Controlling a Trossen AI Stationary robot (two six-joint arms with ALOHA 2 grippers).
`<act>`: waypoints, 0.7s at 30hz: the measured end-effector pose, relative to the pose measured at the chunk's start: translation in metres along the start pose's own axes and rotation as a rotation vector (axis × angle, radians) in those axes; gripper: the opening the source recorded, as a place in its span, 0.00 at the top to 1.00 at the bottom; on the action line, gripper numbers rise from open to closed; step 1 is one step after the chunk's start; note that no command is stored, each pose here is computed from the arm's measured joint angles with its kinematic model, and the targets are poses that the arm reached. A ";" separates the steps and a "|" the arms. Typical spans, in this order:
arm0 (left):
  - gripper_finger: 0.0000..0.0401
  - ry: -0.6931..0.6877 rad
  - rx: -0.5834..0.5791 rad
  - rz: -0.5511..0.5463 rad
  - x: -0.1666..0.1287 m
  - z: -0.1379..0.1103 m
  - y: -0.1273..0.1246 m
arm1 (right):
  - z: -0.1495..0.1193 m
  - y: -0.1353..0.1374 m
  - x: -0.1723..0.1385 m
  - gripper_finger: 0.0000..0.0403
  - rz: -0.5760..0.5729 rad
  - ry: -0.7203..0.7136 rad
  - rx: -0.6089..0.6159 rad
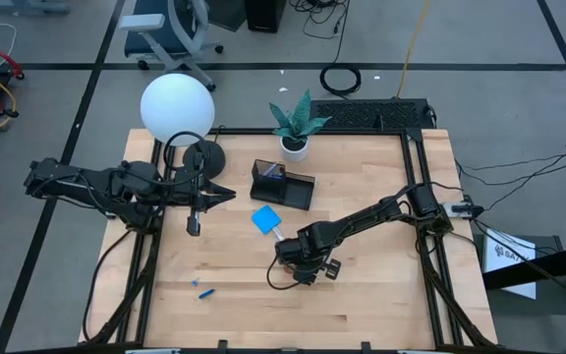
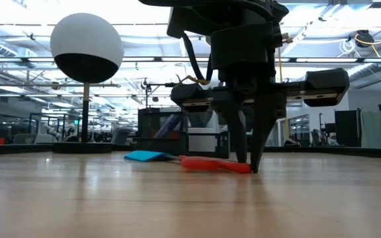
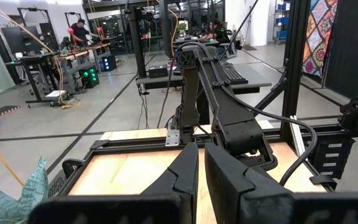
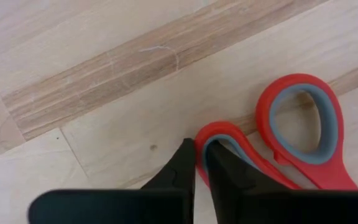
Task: Pick and place office supplies into organizer
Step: Put the red scissors into the desk organizer
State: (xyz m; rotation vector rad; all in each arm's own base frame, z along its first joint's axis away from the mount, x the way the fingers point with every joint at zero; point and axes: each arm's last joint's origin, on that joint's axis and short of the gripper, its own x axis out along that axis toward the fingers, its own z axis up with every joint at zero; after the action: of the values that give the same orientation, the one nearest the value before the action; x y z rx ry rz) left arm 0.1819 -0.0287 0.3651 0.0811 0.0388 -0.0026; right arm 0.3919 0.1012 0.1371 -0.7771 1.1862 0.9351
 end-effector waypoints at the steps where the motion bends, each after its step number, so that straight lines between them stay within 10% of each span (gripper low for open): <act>1: 0.91 0.000 0.000 0.000 0.000 0.000 0.000 | 0.000 0.000 0.000 0.96 0.001 0.000 0.000; 21: 0.91 0.005 0.001 -0.001 0.000 0.000 0.000 | 0.003 0.004 -0.027 0.98 -0.090 0.014 0.017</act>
State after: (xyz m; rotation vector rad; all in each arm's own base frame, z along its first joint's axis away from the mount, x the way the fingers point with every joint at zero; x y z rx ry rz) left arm 0.1819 -0.0287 0.3647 0.0820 0.0436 -0.0031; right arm 0.3867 0.1009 0.1639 -0.8178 1.1611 0.8451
